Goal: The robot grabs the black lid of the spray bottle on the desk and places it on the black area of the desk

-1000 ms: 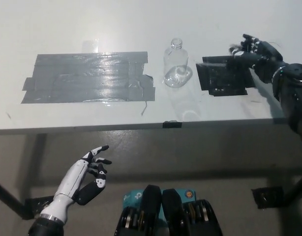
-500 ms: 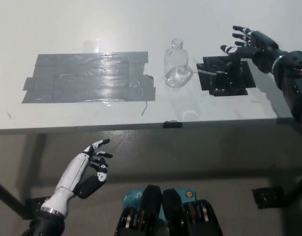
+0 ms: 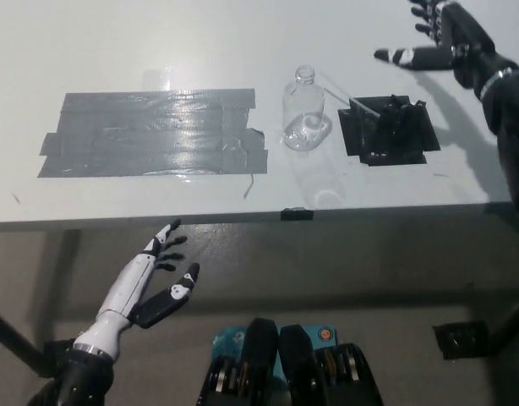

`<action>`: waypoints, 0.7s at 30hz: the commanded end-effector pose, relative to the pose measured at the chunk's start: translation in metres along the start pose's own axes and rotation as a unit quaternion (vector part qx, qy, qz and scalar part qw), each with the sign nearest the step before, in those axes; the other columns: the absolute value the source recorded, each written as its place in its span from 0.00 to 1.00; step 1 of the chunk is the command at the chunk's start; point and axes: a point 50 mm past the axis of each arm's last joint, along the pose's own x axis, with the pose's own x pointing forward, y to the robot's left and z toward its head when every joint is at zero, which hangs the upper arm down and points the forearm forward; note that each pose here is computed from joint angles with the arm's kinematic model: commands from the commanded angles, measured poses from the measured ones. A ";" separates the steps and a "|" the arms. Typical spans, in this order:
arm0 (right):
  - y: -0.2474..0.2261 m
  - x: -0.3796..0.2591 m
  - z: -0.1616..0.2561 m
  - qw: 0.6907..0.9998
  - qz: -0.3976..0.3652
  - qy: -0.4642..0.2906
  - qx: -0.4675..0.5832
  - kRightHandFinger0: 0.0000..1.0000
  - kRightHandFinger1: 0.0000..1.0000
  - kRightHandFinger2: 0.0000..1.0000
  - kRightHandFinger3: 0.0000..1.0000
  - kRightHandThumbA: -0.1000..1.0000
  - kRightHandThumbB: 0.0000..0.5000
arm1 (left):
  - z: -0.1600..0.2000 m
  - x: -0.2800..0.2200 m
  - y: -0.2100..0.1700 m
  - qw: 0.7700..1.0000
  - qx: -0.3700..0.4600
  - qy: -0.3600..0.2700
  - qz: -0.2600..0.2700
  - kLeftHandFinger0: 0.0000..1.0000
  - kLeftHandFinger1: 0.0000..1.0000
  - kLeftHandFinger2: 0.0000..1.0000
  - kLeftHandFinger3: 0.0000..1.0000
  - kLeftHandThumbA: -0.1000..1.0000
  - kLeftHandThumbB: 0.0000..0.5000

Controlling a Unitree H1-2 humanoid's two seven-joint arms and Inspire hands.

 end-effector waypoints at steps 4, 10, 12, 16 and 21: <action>0.052 -0.163 0.152 0.923 -0.037 -0.375 -0.075 1.00 1.00 1.00 1.00 0.95 0.63 | 0.034 0.047 0.039 0.996 0.002 -0.079 0.043 1.00 1.00 1.00 1.00 0.97 0.31; 0.066 -0.177 0.099 0.936 -0.062 -0.345 -0.044 1.00 1.00 1.00 1.00 0.93 0.53 | 0.030 0.049 0.038 0.996 -0.002 -0.083 0.041 1.00 1.00 1.00 1.00 1.00 0.32; 0.068 -0.180 0.086 0.939 -0.067 -0.334 -0.039 1.00 1.00 1.00 1.00 0.97 0.55 | 0.028 0.047 0.037 0.996 -0.003 -0.082 0.039 1.00 1.00 1.00 1.00 1.00 0.34; 0.072 -0.189 0.050 0.950 -0.078 -0.303 -0.022 1.00 1.00 1.00 1.00 0.99 0.57 | 0.021 0.043 0.033 0.996 -0.003 -0.076 0.035 1.00 1.00 1.00 1.00 1.00 0.35; 0.087 -0.198 -0.007 0.967 -0.080 -0.244 -0.008 1.00 1.00 1.00 1.00 0.97 0.51 | 0.006 0.024 0.022 0.998 -0.012 -0.054 0.026 1.00 1.00 1.00 1.00 1.00 0.37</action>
